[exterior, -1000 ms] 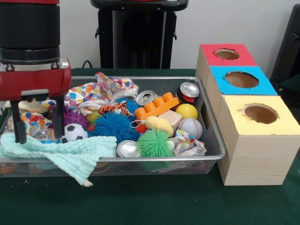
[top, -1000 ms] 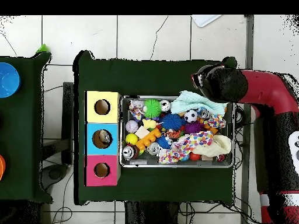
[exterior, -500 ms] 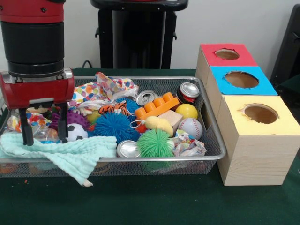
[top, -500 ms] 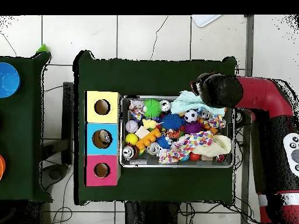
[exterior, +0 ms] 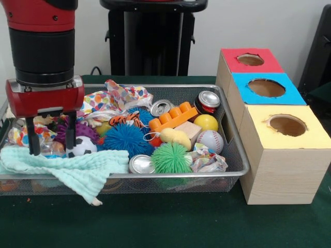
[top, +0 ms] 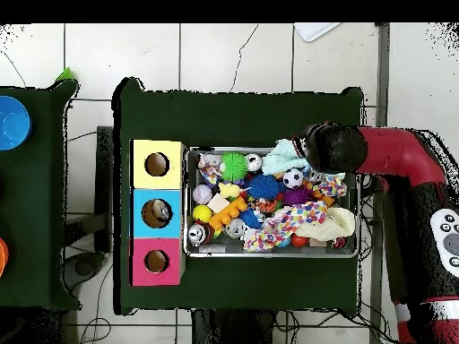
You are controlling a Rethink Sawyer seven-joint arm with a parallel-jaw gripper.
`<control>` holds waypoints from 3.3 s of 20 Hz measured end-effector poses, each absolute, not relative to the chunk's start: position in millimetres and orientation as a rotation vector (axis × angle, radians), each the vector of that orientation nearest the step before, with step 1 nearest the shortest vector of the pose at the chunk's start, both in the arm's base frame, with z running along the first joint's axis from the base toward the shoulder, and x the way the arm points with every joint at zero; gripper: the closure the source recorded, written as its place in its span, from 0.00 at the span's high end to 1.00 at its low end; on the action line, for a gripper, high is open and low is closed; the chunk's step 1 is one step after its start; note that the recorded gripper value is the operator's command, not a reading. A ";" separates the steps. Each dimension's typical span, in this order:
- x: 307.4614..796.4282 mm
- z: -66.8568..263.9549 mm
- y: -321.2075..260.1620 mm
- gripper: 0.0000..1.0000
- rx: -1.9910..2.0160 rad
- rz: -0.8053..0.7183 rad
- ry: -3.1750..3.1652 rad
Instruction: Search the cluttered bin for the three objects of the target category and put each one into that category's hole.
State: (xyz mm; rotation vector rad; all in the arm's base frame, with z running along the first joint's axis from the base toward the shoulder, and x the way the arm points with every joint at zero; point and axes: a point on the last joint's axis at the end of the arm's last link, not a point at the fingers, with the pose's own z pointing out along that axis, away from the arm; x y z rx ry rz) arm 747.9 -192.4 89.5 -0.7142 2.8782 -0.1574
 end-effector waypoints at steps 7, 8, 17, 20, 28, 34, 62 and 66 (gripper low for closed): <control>740.5 88.3 -186.4 1.00 -0.822 -0.293 2.885; 740.4 88.8 -185.1 1.00 -0.832 -0.303 2.884; 743.3 95.3 -168.5 1.00 -0.890 -0.372 2.858; 743.7 95.4 -168.0 1.00 -0.893 -0.384 2.847; 738.1 91.3 -181.1 1.00 -0.879 -0.418 2.840; 735.4 86.9 -192.3 1.00 -0.864 -0.447 2.820; 713.6 67.5 -196.8 1.00 -0.802 -0.401 2.908; 708.3 64.2 -189.3 1.00 -0.783 -0.355 2.927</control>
